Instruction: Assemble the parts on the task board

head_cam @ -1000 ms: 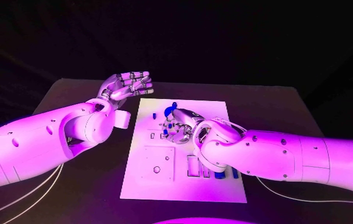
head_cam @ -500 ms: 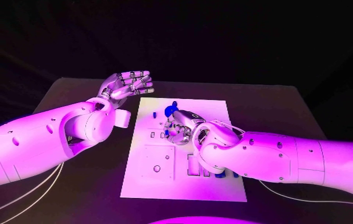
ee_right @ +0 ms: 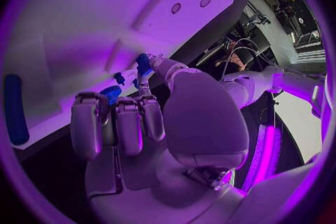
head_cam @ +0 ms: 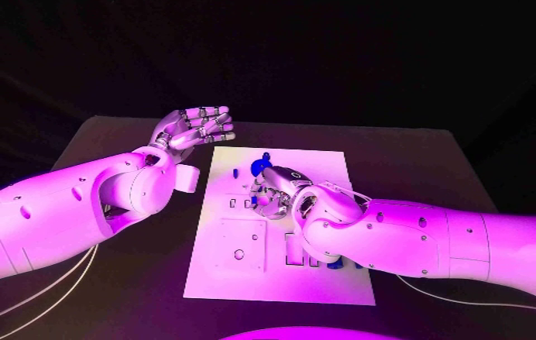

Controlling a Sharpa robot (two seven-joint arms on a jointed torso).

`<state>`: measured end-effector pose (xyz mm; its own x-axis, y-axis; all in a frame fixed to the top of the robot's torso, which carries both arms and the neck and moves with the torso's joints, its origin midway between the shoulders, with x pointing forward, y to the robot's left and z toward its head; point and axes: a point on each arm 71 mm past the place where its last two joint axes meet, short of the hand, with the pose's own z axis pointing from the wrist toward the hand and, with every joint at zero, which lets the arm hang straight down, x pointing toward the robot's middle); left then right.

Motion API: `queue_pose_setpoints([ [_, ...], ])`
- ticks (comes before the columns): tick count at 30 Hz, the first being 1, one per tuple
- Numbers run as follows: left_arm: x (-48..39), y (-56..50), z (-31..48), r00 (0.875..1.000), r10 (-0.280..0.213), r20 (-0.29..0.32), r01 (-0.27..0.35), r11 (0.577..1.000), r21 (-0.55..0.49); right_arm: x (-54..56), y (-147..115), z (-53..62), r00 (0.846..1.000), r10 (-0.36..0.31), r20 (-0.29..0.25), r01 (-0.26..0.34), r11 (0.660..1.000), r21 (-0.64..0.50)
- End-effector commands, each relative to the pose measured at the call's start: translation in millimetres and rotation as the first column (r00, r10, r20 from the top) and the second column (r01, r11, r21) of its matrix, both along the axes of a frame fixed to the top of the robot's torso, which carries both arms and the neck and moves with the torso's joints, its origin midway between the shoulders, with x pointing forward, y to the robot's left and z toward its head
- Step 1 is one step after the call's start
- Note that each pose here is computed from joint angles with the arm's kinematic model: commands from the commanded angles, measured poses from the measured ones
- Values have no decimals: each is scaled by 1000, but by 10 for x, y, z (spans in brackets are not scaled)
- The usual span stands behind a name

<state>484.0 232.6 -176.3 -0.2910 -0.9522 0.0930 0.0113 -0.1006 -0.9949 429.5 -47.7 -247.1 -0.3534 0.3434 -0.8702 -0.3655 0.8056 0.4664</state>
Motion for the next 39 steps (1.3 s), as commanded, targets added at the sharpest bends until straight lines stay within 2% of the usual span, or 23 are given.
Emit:
queue_pose_setpoints([
  [1, -2, -22, 10, 1000, -20, 3, 20, 1000, -12, -6, 8, -9, 1000, 10, 12, -10, 1000, -20],
  [39, 6, -19, 1, 1000, -23, 1, 23, 1000, -10, -24, 34, -6, 998, 53, 14, -53, 999, -8],
])
